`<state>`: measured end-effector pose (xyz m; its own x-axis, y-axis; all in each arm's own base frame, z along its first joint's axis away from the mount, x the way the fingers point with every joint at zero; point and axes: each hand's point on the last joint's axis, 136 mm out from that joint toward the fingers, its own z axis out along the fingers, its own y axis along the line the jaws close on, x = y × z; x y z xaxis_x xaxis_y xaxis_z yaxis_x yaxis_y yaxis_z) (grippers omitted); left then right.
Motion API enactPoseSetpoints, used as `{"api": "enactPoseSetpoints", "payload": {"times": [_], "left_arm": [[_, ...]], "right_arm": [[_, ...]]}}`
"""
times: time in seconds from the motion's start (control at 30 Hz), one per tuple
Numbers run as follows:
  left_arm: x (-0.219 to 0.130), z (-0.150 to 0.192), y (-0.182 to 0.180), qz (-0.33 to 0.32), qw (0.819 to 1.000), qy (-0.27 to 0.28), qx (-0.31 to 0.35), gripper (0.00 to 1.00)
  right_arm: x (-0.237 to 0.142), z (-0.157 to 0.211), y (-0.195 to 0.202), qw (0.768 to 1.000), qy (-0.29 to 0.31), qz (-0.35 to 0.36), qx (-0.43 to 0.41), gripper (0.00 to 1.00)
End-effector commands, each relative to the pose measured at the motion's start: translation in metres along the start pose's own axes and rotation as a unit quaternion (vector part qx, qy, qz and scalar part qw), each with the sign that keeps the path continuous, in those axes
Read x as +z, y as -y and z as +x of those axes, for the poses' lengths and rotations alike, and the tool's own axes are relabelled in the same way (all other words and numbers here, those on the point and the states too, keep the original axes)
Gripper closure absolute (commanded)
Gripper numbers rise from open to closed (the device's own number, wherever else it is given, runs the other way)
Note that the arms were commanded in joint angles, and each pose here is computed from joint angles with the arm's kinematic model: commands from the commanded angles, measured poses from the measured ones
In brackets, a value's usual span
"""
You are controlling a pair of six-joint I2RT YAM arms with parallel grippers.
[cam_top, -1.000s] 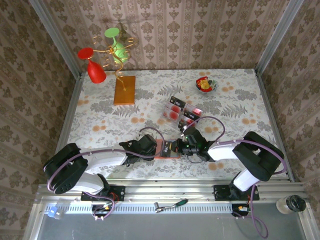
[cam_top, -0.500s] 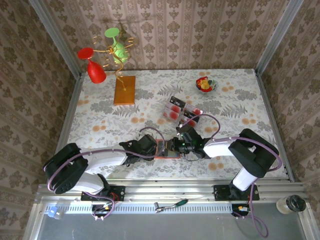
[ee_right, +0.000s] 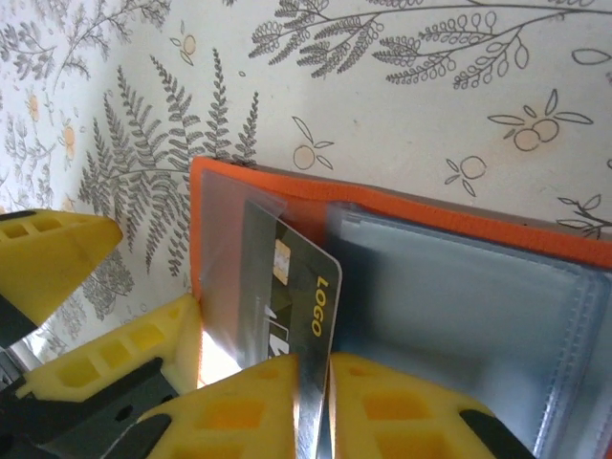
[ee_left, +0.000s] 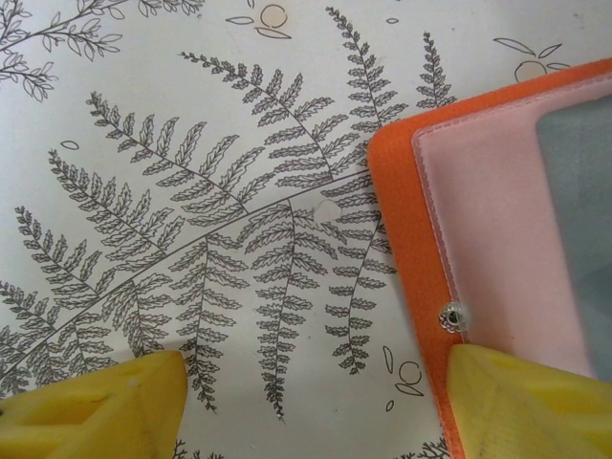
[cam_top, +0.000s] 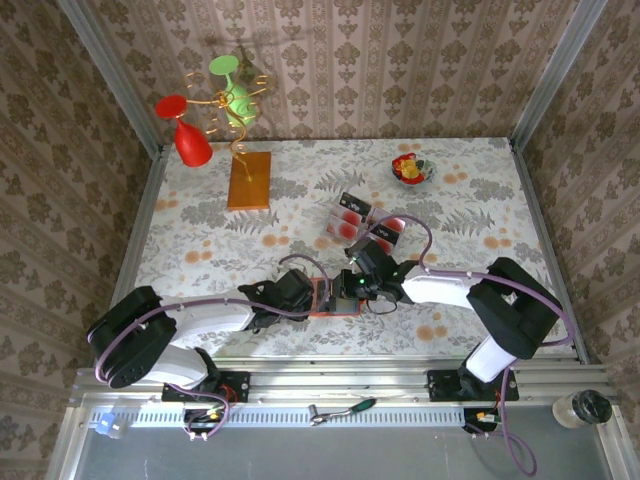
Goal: Put the credit cards into the card holder
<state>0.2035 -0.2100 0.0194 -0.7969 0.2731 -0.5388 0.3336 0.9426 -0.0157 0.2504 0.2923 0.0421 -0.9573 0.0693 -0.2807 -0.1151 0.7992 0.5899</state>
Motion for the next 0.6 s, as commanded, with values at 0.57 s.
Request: {"api": "enactPoseSetpoints", "payload": {"times": [0.57], "left_arm": [[0.0, 0.0, -0.003, -0.004, 1.0, 0.007, -0.01, 0.27]], "right_arm": [[-0.012, -0.004, 0.007, 0.998, -0.014, 0.054, -0.038, 0.68]]}}
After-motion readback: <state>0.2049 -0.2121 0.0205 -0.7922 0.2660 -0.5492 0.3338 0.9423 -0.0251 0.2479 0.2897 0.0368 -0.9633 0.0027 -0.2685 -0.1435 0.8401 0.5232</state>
